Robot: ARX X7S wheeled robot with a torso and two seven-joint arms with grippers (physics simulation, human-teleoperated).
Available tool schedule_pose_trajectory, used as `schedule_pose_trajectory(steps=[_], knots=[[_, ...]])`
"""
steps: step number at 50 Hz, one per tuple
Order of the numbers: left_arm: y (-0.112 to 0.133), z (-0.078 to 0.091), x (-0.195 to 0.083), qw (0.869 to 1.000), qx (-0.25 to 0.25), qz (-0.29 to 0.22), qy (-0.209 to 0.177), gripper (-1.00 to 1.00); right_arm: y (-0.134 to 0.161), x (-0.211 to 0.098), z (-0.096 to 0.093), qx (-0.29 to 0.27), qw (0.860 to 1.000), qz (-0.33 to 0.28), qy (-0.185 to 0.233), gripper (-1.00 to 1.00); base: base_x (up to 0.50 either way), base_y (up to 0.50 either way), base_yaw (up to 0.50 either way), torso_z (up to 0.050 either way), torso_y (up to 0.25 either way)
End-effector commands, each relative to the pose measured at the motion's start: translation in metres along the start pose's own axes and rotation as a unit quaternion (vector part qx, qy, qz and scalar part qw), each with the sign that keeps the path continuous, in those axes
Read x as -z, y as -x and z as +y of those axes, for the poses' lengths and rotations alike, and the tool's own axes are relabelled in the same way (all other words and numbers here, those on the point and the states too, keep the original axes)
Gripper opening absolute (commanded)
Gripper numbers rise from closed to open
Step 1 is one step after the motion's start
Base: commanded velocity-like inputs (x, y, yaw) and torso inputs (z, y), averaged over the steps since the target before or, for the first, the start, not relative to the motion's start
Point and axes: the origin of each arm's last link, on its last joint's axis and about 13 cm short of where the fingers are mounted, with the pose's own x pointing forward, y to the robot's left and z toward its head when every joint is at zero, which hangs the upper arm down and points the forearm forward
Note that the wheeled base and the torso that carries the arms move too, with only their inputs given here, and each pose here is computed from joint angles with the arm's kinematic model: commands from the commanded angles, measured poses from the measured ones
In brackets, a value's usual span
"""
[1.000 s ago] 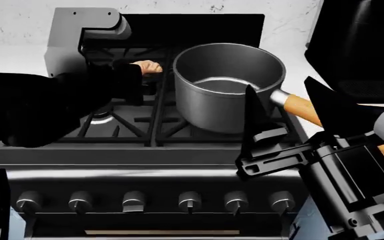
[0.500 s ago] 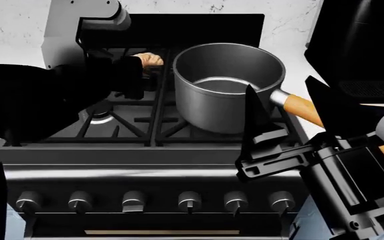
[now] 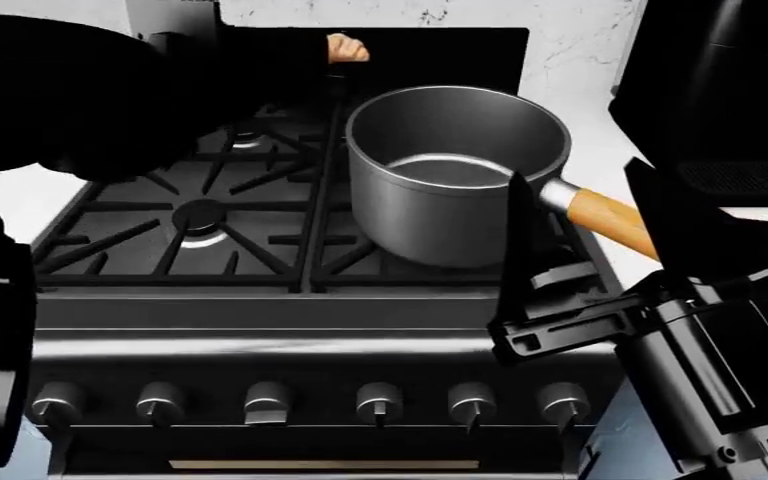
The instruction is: Pick the croissant and place it on the pan. Then turn on the stove to warm the croissant.
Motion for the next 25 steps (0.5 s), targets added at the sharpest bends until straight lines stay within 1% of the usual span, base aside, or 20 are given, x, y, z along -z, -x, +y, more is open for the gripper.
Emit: schedule_pose_trajectory(steps=[1,9,16,22,25], knots=[[-0.023,-0.011,-0.022,1.000,0.015,-0.002,-0.014,-1.00,0.004,0.002,-0.004,-0.001,1.000,-0.005,-0.010,1.00,0.00,0.00,0.00,0.000,0.000],[-0.041,-0.013,-0.041,1.000,0.023,-0.006,-0.017,-1.00,0.005,0.006,-0.009,-0.001,1.000,-0.006,-0.019,1.00,0.00,0.00,0.00,0.000,0.000],[-0.052,-0.018,-0.059,0.999,0.028,-0.014,-0.017,-1.00,0.004,0.008,-0.012,0.002,1.000,-0.006,-0.022,1.00,0.00,0.00,0.00,0.000,0.001],[-0.058,-0.020,-0.064,0.999,0.036,-0.014,-0.015,-1.00,0.003,0.007,-0.013,0.004,1.000,-0.003,-0.018,1.00,0.00,0.00,0.00,0.000,0.000],[-0.063,-0.019,-0.065,0.999,0.038,-0.015,-0.010,-1.00,0.003,0.006,-0.014,0.006,1.000,-0.001,-0.013,1.00,0.00,0.00,0.00,0.000,0.000]])
